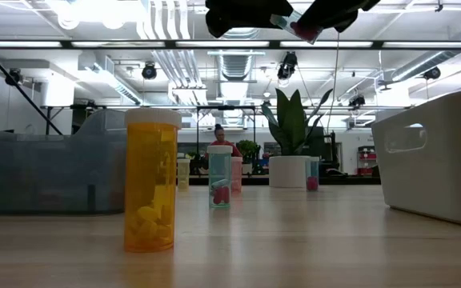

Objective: Pick and place medicine bottles into bin by pill shape (circle, oval)
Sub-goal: Put the top left blue capsule bottle into the gray bin

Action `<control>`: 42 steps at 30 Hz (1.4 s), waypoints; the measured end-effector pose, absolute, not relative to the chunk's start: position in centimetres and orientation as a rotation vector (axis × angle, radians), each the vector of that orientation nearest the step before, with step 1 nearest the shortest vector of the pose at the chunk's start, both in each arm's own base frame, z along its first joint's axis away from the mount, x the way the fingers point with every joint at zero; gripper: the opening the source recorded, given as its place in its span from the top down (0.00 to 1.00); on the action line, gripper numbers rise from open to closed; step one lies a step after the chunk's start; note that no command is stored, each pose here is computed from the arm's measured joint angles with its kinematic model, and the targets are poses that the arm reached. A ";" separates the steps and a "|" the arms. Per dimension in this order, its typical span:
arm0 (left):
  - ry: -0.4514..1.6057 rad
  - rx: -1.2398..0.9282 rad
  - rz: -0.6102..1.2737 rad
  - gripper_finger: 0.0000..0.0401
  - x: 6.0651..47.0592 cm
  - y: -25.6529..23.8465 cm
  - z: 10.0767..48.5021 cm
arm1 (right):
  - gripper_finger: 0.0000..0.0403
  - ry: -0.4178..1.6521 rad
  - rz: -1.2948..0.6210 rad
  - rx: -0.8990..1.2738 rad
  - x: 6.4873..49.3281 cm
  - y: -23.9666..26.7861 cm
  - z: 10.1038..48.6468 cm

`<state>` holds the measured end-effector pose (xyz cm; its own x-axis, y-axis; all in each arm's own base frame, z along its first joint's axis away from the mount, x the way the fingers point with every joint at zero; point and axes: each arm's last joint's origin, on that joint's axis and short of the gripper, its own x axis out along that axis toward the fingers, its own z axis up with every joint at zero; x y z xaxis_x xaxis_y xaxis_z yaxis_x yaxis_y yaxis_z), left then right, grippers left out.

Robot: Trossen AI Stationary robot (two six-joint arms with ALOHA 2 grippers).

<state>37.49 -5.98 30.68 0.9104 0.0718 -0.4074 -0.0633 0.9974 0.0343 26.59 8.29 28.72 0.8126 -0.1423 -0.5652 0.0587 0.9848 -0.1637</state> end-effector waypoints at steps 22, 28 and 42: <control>0.354 0.052 0.026 0.51 33.8 -5.8 34.7 | 0.75 1.053 -0.001 0.077 22.3 11.1 25.6; 0.347 0.058 0.025 0.50 33.5 -5.7 34.9 | 0.75 1.128 0.011 0.102 20.2 13.6 24.7; 0.346 0.061 0.028 0.50 33.5 -5.7 34.9 | 0.75 1.245 -0.022 0.094 18.2 15.1 19.7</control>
<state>33.47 -5.71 34.89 0.9404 0.0381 -0.3379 -0.0170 0.9977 0.0650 18.23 15.08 19.71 0.3201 0.0346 -0.9468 0.0680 0.9959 0.0594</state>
